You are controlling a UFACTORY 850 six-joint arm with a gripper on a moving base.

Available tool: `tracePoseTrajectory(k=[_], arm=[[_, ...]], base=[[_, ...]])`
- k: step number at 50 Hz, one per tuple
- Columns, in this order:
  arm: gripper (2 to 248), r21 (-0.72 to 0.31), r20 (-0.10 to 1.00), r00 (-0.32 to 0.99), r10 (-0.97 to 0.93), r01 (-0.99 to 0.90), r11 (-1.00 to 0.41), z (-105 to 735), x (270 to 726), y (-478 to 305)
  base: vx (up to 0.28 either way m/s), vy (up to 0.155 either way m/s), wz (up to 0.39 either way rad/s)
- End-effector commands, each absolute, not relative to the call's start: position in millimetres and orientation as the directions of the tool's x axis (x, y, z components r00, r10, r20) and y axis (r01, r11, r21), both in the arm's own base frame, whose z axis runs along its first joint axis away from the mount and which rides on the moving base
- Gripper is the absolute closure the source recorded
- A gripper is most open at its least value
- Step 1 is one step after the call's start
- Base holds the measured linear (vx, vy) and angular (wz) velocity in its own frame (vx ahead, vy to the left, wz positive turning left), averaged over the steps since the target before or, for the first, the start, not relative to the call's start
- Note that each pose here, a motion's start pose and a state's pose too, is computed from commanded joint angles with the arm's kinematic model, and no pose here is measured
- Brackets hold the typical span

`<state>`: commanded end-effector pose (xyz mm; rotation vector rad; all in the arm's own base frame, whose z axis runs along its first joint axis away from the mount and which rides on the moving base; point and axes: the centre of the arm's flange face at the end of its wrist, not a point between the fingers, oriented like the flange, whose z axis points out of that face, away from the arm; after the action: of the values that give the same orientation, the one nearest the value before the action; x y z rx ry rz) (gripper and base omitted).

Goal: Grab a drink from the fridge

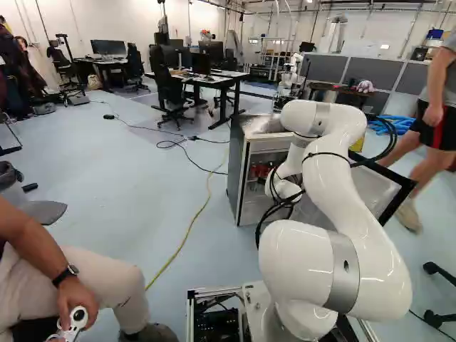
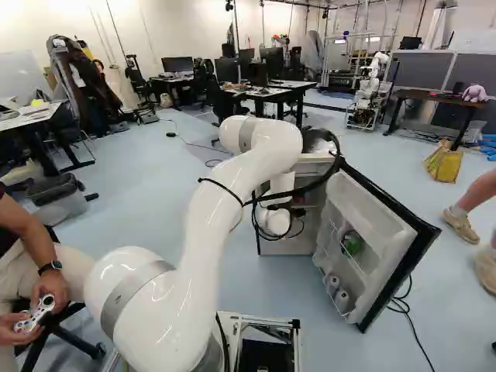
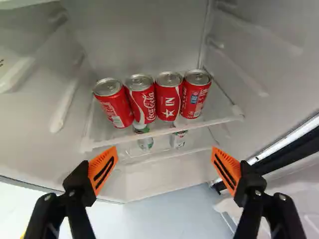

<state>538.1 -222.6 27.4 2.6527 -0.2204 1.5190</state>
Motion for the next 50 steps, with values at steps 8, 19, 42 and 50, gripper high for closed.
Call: tracePoseTrajectory(k=[8, 19, 42, 50], arm=[[3, -0.004, 0.875, 0.476, -0.086, -0.172, -0.985, 18.1, 544.4, -224.8], [3, -0.001, 0.891, 0.445, -0.086, -0.188, -0.982, 15.1, 552.1, -229.6], [3, 0.003, 0.903, 0.422, -0.08, -0.192, -0.981, 12.2, 562.7, -233.2], [3, 0.004, 0.904, 0.42, -0.078, -0.191, -0.982, 11.6, 564.7, -233.3]], base=[[0.0, 0.0, 0.0], [0.0, 0.0, 0.0], [0.0, 0.0, 0.0], [0.0, 0.0, 0.0]])
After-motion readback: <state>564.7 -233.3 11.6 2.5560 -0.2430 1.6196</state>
